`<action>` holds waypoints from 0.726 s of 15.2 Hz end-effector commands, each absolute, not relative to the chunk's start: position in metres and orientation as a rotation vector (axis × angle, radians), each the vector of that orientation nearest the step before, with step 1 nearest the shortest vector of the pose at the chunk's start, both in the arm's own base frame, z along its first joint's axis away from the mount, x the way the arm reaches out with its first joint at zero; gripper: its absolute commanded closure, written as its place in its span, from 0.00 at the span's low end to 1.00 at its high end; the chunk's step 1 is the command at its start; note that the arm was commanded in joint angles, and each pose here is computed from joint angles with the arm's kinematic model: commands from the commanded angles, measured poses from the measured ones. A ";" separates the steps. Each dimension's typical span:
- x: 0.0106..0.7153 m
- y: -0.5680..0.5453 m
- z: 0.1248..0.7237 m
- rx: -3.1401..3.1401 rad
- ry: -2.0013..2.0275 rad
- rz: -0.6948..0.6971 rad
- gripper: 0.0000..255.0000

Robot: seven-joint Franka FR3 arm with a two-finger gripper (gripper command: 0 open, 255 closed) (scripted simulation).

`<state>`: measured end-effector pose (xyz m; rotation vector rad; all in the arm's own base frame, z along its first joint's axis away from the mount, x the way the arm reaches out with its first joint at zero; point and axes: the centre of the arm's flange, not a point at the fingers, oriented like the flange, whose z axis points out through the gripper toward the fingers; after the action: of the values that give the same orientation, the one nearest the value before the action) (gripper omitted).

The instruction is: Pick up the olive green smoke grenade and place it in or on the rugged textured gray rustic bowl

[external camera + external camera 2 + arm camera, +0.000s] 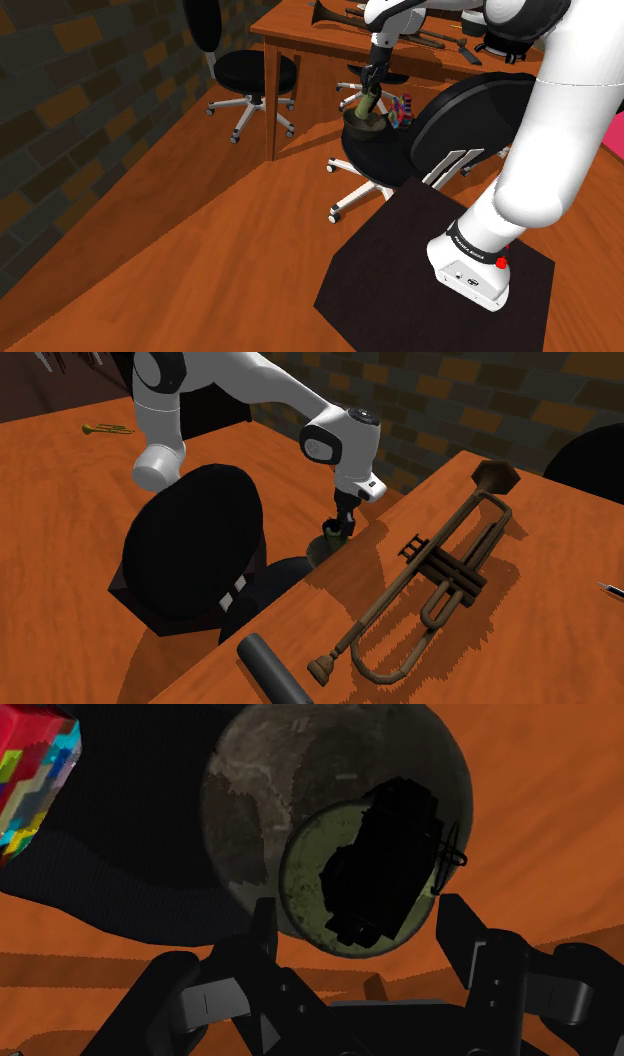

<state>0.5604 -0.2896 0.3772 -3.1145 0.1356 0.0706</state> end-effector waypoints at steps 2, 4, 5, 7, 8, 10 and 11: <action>0.561 -0.290 0.377 -3.115 0.136 0.070 0.00; 0.561 -0.290 0.377 -3.115 0.136 0.070 0.00; 0.561 -0.290 0.377 -3.115 0.136 0.070 0.00; 0.561 -0.290 0.391 -3.115 0.136 0.070 0.00; 0.562 -0.290 0.404 -3.115 0.136 0.070 0.00; 0.563 -0.291 0.427 -3.115 0.136 0.070 0.00; 0.563 -0.291 0.427 -3.115 0.136 0.070 0.00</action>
<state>0.5618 -0.2905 0.4222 -3.1150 0.1361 0.0676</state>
